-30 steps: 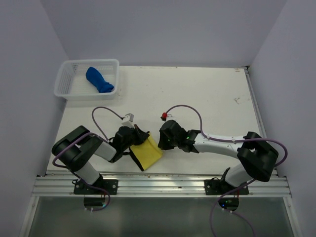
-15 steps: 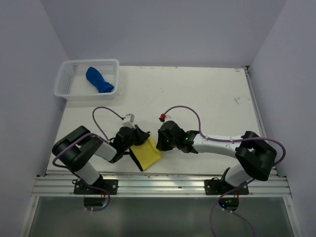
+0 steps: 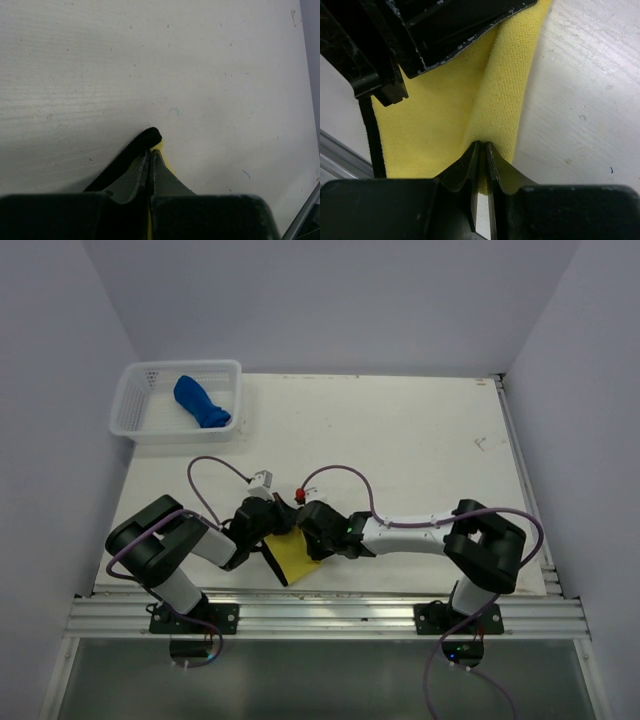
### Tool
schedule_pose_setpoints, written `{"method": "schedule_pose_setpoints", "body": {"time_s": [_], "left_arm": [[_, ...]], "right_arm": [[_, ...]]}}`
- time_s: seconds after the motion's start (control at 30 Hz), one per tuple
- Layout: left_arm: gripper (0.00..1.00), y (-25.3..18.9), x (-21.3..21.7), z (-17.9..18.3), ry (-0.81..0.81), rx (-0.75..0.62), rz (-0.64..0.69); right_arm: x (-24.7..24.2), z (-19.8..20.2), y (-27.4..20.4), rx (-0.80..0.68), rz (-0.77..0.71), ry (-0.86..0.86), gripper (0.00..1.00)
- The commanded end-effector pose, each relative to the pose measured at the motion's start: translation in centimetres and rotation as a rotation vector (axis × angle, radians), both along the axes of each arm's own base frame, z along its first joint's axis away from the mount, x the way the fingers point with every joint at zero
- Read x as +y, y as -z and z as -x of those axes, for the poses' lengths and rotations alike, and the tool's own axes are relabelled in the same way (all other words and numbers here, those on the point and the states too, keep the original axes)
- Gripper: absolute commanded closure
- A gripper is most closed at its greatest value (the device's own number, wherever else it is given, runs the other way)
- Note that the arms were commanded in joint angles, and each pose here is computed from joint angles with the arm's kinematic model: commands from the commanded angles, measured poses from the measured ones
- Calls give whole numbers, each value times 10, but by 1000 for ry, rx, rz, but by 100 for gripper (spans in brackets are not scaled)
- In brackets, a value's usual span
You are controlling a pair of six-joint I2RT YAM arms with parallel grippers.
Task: Roll the towels
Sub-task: Roll the towel
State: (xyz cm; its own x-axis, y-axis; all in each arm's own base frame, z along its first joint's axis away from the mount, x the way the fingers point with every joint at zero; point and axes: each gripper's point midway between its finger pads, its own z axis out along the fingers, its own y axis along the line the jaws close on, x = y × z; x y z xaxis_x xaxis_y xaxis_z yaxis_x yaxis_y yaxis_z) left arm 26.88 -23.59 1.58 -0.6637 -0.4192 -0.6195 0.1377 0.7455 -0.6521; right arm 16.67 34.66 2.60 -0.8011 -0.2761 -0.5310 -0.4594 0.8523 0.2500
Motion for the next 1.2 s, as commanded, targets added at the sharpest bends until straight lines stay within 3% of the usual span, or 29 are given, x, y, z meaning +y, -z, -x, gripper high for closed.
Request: {"method": "schedule_pose_setpoints", "body": {"time_s": [0.0, 0.1, 0.23, 0.33, 0.57, 0.77, 0.97, 1.17], "left_arm": [[100, 16, 11, 6, -14, 31, -74], [100, 14, 11, 6, -15, 30, -73], [100, 8, 11, 6, -19, 27, -67], [100, 1, 11, 5, -25, 15, -57], [100, -4, 8, 6, -16, 12, -40], [100, -7, 5, 8, -8, 9, -38], [100, -16, 1, 6, -1, -2, -31], [100, -30, -4, 4, 7, -21, -23]], "right_arm": [[-16, 2, 11, -11, 124, -6, 86], [-26, 3, 14, -27, 160, 12, 86], [-39, 2, 16, -40, 190, 48, 76], [-44, 3, 13, -45, 168, 75, 66], [-40, -3, -10, -87, 87, 109, 59], [-45, -7, -26, -127, 80, 120, 58], [-58, -3, -12, -120, 132, 105, 59], [-62, 0, -3, -113, 131, 115, 74]]}}
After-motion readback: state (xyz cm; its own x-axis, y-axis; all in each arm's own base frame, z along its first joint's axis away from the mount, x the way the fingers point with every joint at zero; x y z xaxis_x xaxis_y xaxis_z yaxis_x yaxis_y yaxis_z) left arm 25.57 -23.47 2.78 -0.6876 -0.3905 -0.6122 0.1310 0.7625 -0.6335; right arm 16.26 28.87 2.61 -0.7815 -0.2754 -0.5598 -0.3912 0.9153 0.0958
